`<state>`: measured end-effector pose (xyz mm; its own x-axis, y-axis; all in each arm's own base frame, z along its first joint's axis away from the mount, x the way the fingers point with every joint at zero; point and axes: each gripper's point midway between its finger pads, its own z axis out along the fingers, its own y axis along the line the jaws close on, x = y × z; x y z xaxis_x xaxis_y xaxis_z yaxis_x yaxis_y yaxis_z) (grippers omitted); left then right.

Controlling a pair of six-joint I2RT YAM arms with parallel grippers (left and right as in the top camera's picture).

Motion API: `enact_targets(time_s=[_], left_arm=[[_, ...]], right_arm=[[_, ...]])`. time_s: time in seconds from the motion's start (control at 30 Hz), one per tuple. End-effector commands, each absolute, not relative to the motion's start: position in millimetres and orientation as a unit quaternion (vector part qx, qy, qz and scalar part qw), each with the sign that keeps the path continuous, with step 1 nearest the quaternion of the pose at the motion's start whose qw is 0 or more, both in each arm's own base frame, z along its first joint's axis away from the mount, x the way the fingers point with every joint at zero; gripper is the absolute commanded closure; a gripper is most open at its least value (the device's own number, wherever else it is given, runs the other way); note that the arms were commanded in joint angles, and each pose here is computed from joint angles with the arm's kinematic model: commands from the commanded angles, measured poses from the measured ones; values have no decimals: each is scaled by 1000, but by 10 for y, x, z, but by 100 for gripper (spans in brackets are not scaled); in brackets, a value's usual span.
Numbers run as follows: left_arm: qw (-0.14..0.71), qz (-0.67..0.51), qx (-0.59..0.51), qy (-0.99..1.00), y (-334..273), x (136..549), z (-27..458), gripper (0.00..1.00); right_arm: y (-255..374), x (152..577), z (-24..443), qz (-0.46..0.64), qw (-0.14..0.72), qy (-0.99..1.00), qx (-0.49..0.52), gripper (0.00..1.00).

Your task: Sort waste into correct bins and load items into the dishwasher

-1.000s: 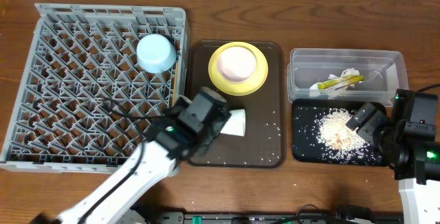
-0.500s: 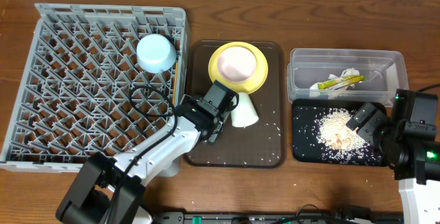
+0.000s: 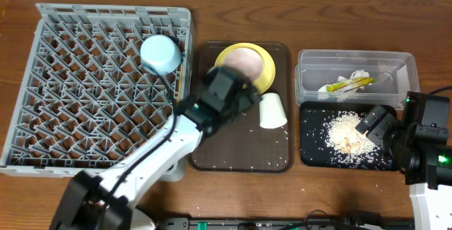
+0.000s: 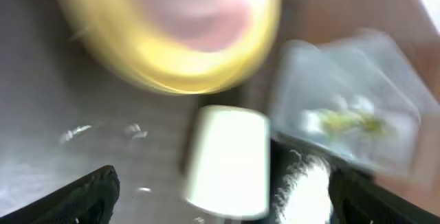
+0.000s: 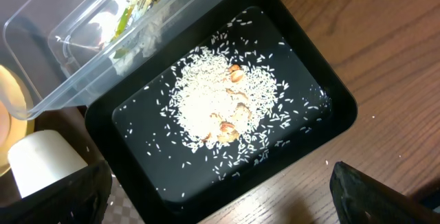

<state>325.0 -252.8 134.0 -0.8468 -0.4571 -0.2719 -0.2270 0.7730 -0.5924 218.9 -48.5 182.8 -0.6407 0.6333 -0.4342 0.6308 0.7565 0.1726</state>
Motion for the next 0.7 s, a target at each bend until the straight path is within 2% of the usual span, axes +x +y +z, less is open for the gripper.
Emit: enact_targets(time_s=[0.0,0.2,0.47,0.67], left_arm=[[264,-280,-22,923,-2620,3320,2061,2],[230,-235,2,944,-2597,3306,2334,2],[162,-202,43,965,-3044,3271,1648,2],[160,-229,100,955,-3538,3285,1313,2]], right_arm=[[-506,2195,1858,3,244,903,353,1],[-506,2195,1858,3,244,903,353,1],[-506,2195,1858,3,244,903,353,1],[-506,2195,1858,3,244,903,353,1]])
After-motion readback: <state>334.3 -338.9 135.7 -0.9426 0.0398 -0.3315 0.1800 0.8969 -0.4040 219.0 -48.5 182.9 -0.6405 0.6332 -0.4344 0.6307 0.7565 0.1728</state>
